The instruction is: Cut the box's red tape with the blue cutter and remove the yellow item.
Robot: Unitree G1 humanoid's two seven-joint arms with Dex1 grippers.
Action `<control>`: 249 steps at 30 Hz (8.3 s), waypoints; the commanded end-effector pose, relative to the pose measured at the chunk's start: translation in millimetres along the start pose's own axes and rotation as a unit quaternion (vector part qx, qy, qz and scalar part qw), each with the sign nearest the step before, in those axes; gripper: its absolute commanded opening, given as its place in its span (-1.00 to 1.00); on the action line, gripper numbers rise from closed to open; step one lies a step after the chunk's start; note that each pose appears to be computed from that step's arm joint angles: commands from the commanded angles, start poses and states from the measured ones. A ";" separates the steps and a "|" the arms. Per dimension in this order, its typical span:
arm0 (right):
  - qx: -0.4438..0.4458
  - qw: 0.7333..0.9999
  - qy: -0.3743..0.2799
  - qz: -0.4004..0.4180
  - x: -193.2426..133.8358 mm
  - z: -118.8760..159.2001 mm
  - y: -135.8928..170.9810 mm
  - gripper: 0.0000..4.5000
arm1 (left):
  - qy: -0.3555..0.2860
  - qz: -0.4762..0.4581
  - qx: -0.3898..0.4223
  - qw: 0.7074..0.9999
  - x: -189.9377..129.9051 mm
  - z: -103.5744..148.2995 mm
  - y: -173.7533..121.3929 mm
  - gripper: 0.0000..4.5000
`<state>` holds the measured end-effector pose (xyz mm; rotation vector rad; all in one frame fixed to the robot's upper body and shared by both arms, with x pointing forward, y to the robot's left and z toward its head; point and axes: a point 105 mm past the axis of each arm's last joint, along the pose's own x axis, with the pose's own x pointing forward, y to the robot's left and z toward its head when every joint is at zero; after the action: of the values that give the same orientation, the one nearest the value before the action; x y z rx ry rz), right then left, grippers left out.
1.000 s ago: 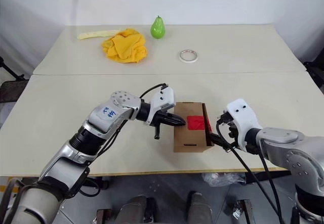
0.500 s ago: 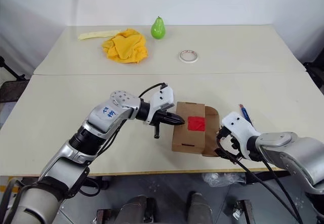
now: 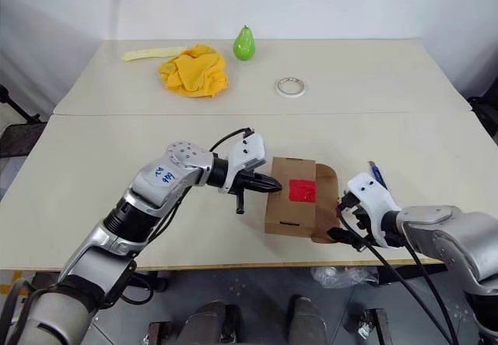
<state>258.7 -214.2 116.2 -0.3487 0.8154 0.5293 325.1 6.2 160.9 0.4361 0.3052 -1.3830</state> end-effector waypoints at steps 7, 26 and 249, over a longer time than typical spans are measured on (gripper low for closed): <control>0.062 0.995 -0.075 0.022 -1.2 28.0 -3.7 0.99 | 0.030 0.012 -0.015 0.999 0.3 -15.1 -1.0 -1.00; 0.289 0.920 -0.147 0.218 16.7 47.6 16.6 0.99 | 0.027 0.009 -0.014 1.000 2.5 -15.0 -7.7 -1.00; -0.144 0.907 -0.395 -0.036 -119.8 101.1 30.8 1.00 | -0.086 0.059 0.136 0.985 -72.8 139.9 76.0 -0.96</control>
<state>235.9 -181.4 262.3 -0.3812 -0.0144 0.6098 378.5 7.3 301.7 0.5656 0.0206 -1.4210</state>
